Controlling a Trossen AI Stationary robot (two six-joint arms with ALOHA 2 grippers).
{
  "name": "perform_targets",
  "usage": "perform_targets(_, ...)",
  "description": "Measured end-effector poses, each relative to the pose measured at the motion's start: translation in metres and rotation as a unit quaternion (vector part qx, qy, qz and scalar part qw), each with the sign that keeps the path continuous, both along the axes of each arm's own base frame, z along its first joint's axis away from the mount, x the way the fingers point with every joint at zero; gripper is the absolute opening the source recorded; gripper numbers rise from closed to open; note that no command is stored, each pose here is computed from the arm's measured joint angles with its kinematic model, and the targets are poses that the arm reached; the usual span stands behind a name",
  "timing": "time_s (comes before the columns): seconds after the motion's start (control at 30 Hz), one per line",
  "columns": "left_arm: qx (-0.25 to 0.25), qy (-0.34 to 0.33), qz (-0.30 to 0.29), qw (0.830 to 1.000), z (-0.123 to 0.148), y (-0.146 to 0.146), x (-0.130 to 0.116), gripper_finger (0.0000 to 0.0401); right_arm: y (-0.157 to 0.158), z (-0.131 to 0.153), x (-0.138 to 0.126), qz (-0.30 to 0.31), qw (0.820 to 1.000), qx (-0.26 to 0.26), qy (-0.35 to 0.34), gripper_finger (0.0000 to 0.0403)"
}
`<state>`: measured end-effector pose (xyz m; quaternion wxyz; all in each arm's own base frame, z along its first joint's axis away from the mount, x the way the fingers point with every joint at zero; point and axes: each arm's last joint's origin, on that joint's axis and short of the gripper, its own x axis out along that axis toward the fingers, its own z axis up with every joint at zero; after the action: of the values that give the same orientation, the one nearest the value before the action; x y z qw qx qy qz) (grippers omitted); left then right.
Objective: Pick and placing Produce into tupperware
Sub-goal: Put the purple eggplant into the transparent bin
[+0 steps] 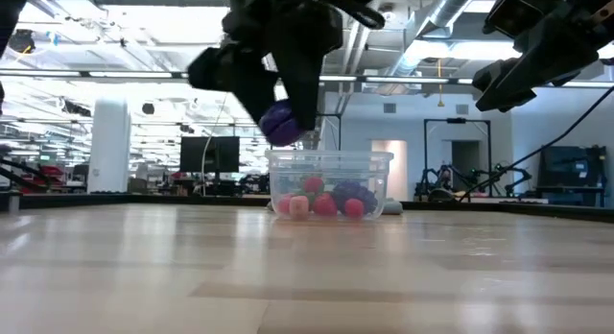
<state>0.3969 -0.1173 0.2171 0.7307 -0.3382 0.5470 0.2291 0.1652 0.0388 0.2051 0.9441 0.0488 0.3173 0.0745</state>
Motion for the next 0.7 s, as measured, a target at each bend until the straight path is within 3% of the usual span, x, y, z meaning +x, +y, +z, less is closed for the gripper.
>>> perform_targets(0.3, 0.088, 0.007, -0.065, 0.994, 0.024, 0.055, 0.012, 0.0157, 0.0, 0.0, 0.0, -0.014, 1.0, 0.009, 0.001, 0.0191)
perform_targets(0.7, 0.13, 0.037, -0.177, 0.975, 0.025, 0.131, 0.013, 0.0155, -0.002, 0.0, 0.0, -0.084, 0.995, 0.056, 0.008, 0.0191)
